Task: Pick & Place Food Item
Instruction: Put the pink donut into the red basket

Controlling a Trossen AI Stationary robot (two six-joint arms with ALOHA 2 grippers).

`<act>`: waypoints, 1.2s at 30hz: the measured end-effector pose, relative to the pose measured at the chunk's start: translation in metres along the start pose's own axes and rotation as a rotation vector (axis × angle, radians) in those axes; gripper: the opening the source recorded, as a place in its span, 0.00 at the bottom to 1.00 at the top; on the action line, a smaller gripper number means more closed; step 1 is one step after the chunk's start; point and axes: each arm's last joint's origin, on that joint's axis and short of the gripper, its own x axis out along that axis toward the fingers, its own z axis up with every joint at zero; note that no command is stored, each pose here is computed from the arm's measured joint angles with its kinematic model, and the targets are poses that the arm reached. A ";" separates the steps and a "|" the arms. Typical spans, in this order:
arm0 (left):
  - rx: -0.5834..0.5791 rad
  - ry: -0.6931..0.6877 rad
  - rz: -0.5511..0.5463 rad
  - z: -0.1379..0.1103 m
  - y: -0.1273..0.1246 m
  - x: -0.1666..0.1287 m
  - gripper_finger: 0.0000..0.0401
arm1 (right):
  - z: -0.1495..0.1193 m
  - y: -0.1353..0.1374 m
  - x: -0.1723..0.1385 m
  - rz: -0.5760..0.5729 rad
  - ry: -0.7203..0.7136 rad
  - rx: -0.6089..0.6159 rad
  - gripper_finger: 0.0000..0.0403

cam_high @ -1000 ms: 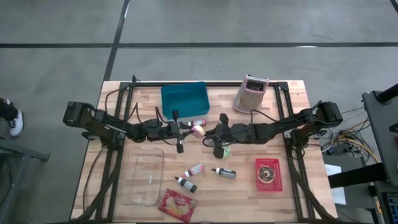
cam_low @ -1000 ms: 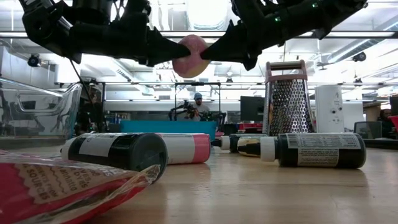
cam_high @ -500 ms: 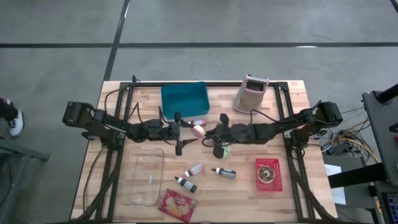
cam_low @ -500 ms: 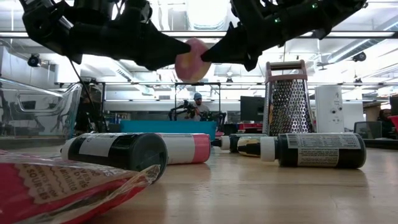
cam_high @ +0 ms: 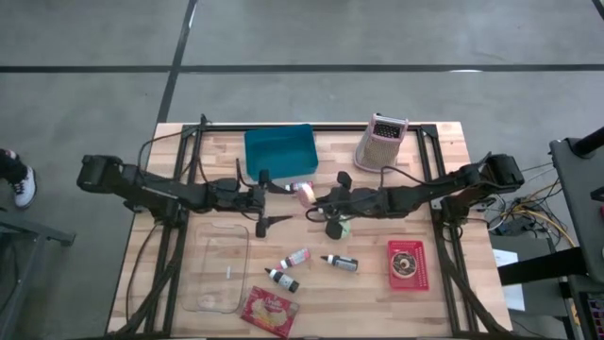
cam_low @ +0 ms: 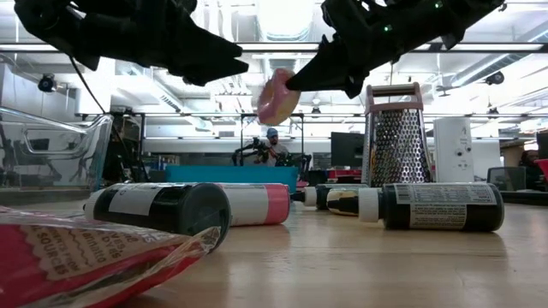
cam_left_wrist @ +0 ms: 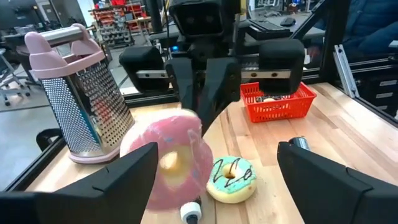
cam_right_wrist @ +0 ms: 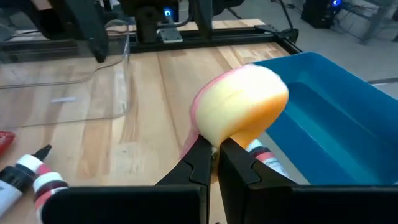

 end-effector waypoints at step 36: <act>-0.011 0.096 -0.034 -0.009 -0.004 -0.002 0.82 | -0.038 0.047 -0.155 -0.219 0.361 0.229 0.02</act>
